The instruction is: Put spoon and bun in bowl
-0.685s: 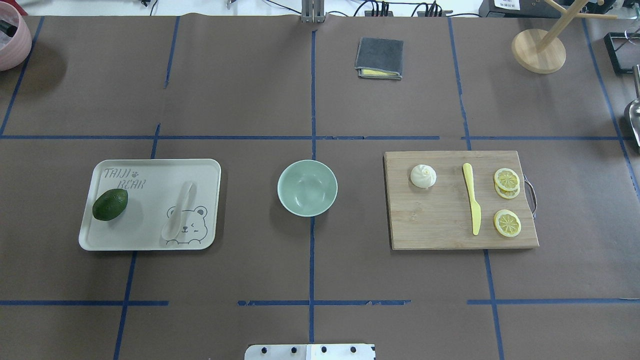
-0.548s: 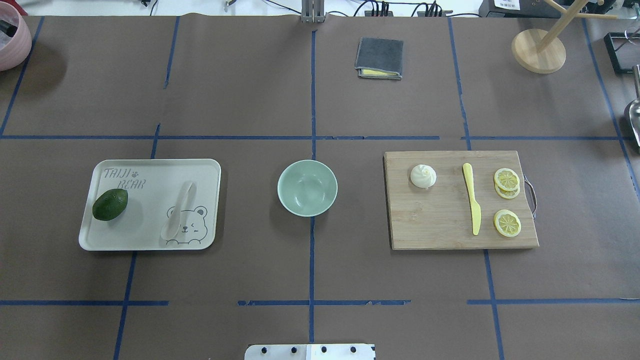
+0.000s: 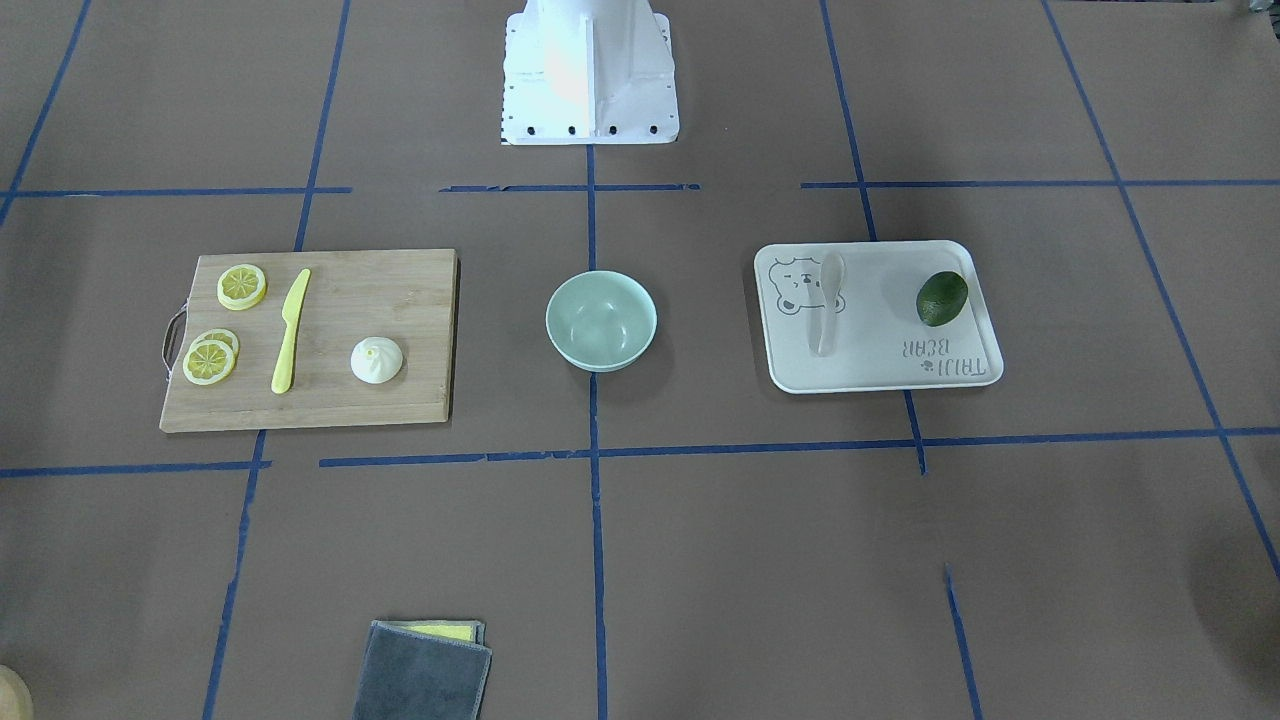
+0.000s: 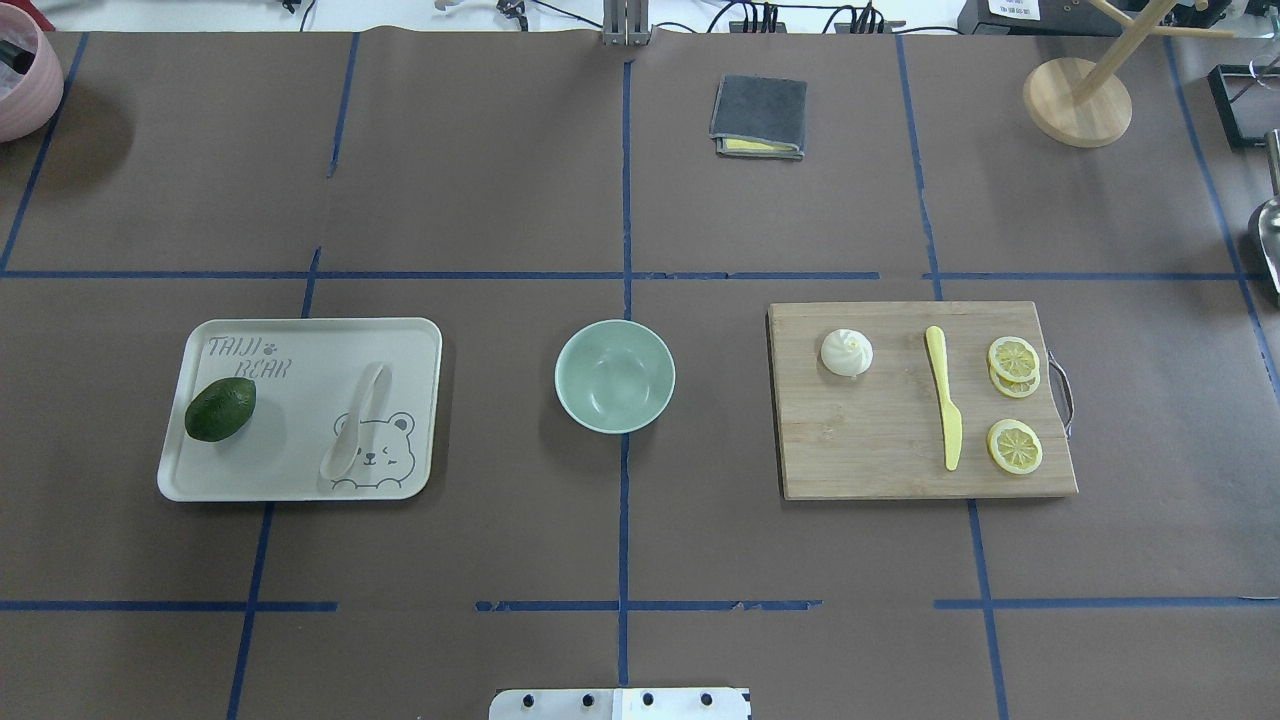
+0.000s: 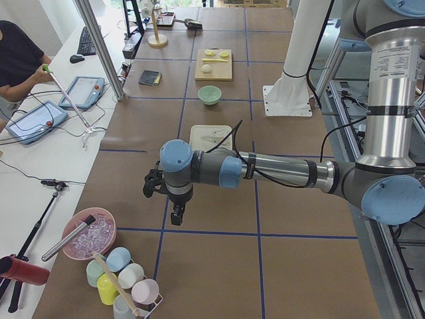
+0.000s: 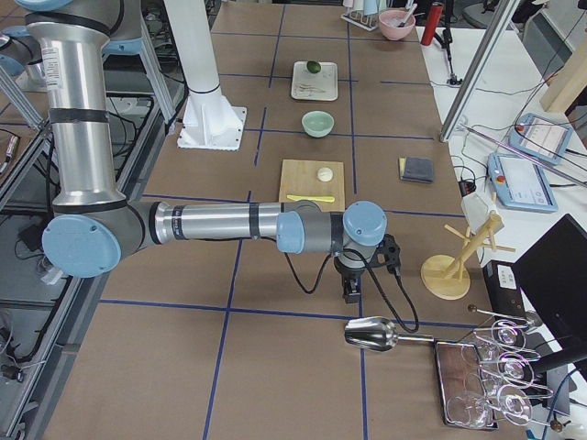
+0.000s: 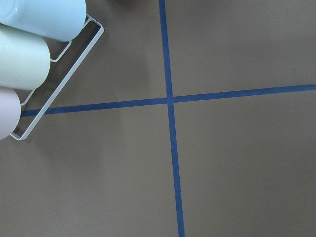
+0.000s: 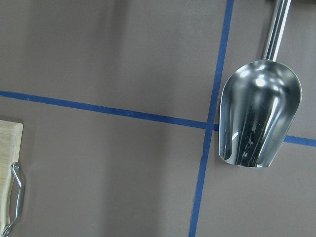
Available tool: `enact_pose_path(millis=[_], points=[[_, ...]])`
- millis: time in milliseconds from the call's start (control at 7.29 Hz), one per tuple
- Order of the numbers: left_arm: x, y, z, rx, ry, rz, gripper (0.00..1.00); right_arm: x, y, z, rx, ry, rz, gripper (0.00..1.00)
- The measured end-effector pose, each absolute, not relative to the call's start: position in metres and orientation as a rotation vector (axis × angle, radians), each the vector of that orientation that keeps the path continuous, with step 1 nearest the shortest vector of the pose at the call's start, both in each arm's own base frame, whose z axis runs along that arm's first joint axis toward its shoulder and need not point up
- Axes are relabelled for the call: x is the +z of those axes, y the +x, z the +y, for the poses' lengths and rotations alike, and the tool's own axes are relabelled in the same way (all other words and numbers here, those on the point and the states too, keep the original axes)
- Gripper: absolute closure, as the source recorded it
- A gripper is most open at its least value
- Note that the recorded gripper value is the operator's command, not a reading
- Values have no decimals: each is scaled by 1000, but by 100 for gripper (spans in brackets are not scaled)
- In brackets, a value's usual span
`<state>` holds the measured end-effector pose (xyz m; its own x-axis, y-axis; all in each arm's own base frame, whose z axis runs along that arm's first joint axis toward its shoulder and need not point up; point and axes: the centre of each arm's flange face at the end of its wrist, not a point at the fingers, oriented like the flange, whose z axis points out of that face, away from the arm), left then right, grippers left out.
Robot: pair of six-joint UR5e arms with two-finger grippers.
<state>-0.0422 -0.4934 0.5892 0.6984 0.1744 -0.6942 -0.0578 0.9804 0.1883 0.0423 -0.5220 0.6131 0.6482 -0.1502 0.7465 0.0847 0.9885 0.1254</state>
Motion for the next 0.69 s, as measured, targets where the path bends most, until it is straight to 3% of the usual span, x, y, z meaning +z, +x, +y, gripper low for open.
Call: enact_pose_path(millis=[274, 685], points=[[528, 24, -516, 206, 266, 841, 0, 600, 41, -529, -146, 104, -856, 0], [405, 165, -521, 124, 273, 936, 0, 574, 32, -546, -185, 146, -847, 0]])
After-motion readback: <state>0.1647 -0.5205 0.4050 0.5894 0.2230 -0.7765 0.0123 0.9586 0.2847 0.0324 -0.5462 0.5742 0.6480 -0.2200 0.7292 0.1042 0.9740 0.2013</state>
